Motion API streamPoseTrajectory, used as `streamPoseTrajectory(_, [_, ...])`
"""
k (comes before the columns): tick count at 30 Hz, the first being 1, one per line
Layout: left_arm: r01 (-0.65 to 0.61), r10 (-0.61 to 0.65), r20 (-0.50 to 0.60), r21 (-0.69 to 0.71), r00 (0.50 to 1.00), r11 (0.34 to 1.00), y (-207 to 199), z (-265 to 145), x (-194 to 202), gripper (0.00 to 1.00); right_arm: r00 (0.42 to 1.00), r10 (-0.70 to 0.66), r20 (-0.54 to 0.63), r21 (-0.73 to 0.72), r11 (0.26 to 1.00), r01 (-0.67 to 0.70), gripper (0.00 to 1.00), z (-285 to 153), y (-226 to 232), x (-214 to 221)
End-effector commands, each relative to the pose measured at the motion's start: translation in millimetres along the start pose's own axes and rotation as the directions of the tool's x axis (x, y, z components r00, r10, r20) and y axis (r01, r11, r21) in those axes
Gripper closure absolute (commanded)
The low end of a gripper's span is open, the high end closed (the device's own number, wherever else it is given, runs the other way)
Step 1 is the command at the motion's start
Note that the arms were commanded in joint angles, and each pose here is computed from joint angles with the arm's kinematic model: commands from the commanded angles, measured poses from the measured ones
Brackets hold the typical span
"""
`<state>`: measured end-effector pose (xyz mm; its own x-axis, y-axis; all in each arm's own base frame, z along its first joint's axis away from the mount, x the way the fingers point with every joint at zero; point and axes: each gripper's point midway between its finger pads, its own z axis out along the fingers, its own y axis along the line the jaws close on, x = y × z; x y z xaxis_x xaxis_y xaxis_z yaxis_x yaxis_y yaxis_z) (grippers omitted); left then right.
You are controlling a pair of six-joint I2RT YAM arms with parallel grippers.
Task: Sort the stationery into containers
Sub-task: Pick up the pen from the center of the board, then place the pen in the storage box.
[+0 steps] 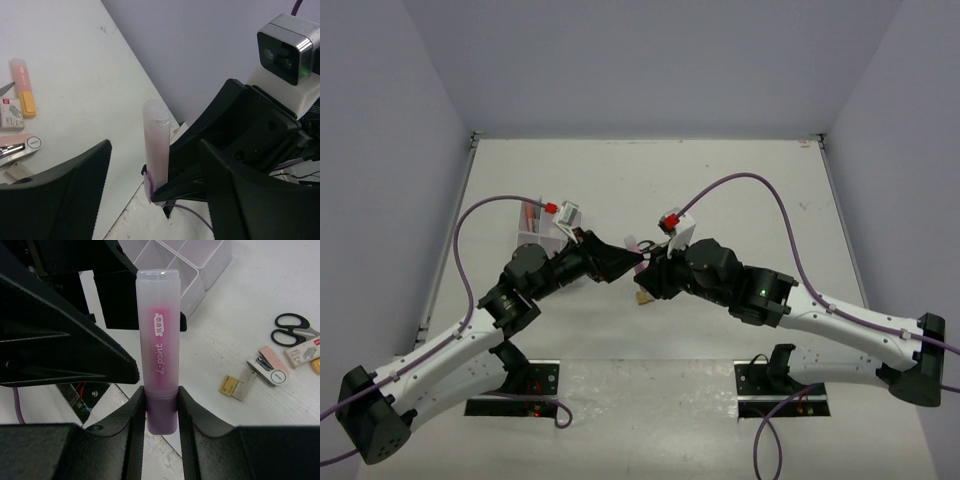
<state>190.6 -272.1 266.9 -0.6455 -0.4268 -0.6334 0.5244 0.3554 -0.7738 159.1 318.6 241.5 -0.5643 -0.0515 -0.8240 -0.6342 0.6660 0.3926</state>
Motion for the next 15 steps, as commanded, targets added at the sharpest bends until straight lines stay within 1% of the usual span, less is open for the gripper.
streamPoseTrajectory(1, [-0.034, 0.029, 0.092, 0.051, 0.995, 0.998, -24, 8, -29, 0.32, 0.999, -0.014, 0.036, -0.044, 0.999, 0.015, 1.0, -6, 16, -17])
streamPoseTrajectory(2, [-0.035, 0.03, 0.087, 0.057, 0.996, 0.998, -26, 10, -28, 0.33, 0.999, -0.015, 0.033, -0.047, 0.999, 0.016, 1.0, -5, 17, -17])
streamPoseTrajectory(3, [-0.034, 0.03, 0.081, 0.06, 0.996, 0.998, -26, 11, -28, 0.43, 0.999, -0.016, 0.033, -0.052, 0.998, 0.018, 1.0, -4, 20, -18])
streamPoseTrajectory(4, [-0.033, 0.029, 0.07, 0.061, 0.997, 0.998, -27, 14, -27, 0.49, 0.999, -0.022, 0.026, -0.048, 0.999, 0.023, 1.0, -1, 20, -17])
streamPoseTrajectory(6, [-0.034, 0.03, 0.067, 0.059, 0.997, 0.998, -27, 15, -27, 0.8, 0.999, -0.024, 0.021, -0.044, 0.999, 0.025, 1.0, 1, 20, -14])
streamPoseTrajectory(7, [-0.035, 0.032, 0.067, 0.052, 0.997, 0.998, -27, 16, -28, 0.9, 0.999, -0.023, 0.023, -0.039, 0.999, 0.024, 1.0, 2, 20, -14])
streamPoseTrajectory(8, [-0.038, 0.035, 0.067, 0.045, 0.997, 0.998, -27, 16, -29, 0.96, 0.999, -0.019, 0.028, -0.027, 0.999, 0.02, 1.0, 4, 17, -14])
streamPoseTrajectory(9, [-0.043, 0.04, 0.066, 0.039, 0.997, 0.998, -27, 15, -30, 1.0, 0.999, -0.012, 0.033, -0.007, 1.0, 0.012, 1.0, 5, 13, -13])
streamPoseTrajectory(10, [-0.049, 0.047, 0.066, 0.033, 0.997, 0.998, -26, 15, -30, 1.0, 0.999, -0.006, 0.042, 0.008, 1.0, 0.005, 1.0, 5, 10, -14])
streamPoseTrajectory(12, [-0.085, 0.084, 0.082, 0.0, 0.993, 0.996, -22, 15, -35, 1.0, 0.999, 0.019, 0.048, 0.051, 0.998, -0.021, 0.62, 5, 1, -12])
streamPoseTrajectory(13, [-0.106, 0.109, 0.079, -0.043, 0.991, 0.993, -19, 14, -39, 1.0, 0.996, 0.052, 0.072, 0.107, 0.993, -0.06, 0.3, 5, -9, -14])
streamPoseTrajectory(14, [-0.136, 0.145, 0.093, -0.096, 0.985, 0.986, -13, 13, -47, 1.0, 0.995, 0.063, 0.082, 0.149, 0.986, -0.075, 0.07, 4, -18, -11])
streamPoseTrajectory(15, [-0.2, 0.232, 0.116, -0.233, 0.966, 0.952, 4, 8, -64, 1.0, 0.993, 0.067, 0.093, 0.185, 0.979, -0.084, 0.03, -1, -27, -10])
